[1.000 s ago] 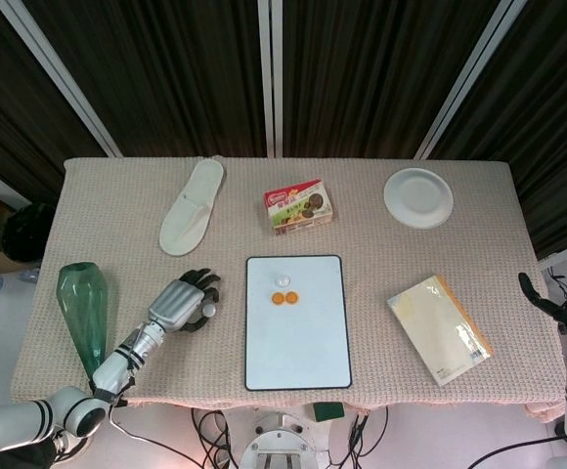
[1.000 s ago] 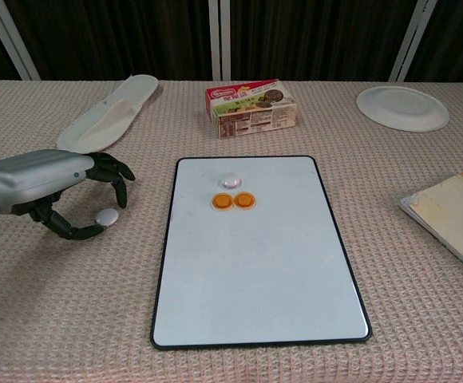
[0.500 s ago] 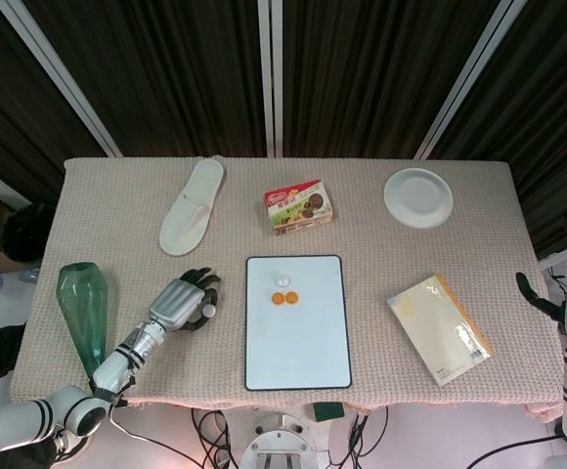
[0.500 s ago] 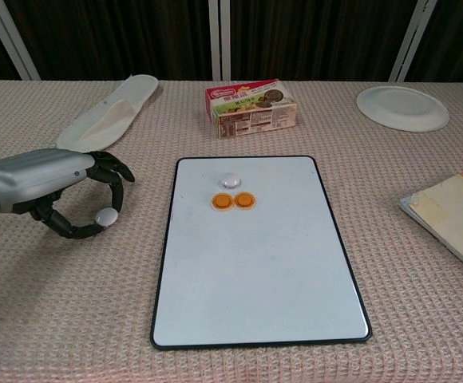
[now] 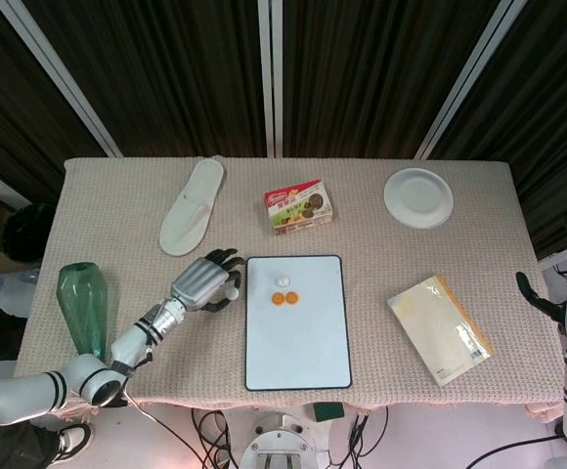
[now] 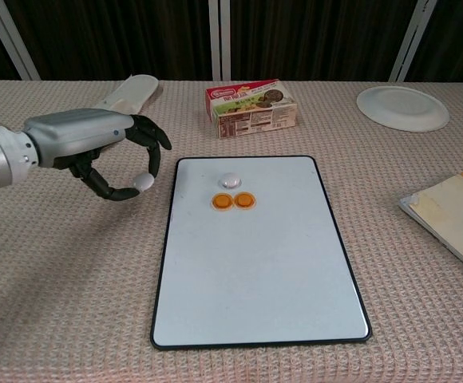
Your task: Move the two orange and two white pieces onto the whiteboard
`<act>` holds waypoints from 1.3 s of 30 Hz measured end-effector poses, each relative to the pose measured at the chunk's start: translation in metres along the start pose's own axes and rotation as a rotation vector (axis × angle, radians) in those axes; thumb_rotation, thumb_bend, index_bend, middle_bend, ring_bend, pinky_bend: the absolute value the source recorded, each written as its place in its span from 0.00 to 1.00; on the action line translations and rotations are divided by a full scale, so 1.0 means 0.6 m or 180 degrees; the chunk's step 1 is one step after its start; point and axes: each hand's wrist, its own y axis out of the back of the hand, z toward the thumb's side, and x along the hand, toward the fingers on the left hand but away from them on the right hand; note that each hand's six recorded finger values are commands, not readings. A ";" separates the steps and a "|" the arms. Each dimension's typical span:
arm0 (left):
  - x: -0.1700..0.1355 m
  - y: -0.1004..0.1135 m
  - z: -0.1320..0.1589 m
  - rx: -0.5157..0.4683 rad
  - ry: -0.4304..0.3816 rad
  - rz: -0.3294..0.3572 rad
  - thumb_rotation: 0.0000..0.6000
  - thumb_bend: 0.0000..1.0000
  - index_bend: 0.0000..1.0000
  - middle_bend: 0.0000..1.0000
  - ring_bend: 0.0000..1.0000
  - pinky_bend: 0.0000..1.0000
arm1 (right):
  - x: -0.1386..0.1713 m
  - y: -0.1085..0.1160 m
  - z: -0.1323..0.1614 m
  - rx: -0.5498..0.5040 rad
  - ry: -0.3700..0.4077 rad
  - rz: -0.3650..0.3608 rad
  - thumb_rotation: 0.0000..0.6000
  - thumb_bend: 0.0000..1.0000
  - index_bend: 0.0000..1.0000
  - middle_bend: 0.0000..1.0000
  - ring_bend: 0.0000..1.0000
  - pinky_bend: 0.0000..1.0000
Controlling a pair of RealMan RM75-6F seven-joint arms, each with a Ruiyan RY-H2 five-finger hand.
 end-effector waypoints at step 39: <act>0.137 -0.019 0.034 0.0066 -0.0137 -0.0184 1.00 0.31 0.48 0.19 0.06 0.15 | 0.003 0.000 -0.014 -0.0014 -0.0064 -0.0001 1.00 0.21 0.00 0.00 0.00 0.00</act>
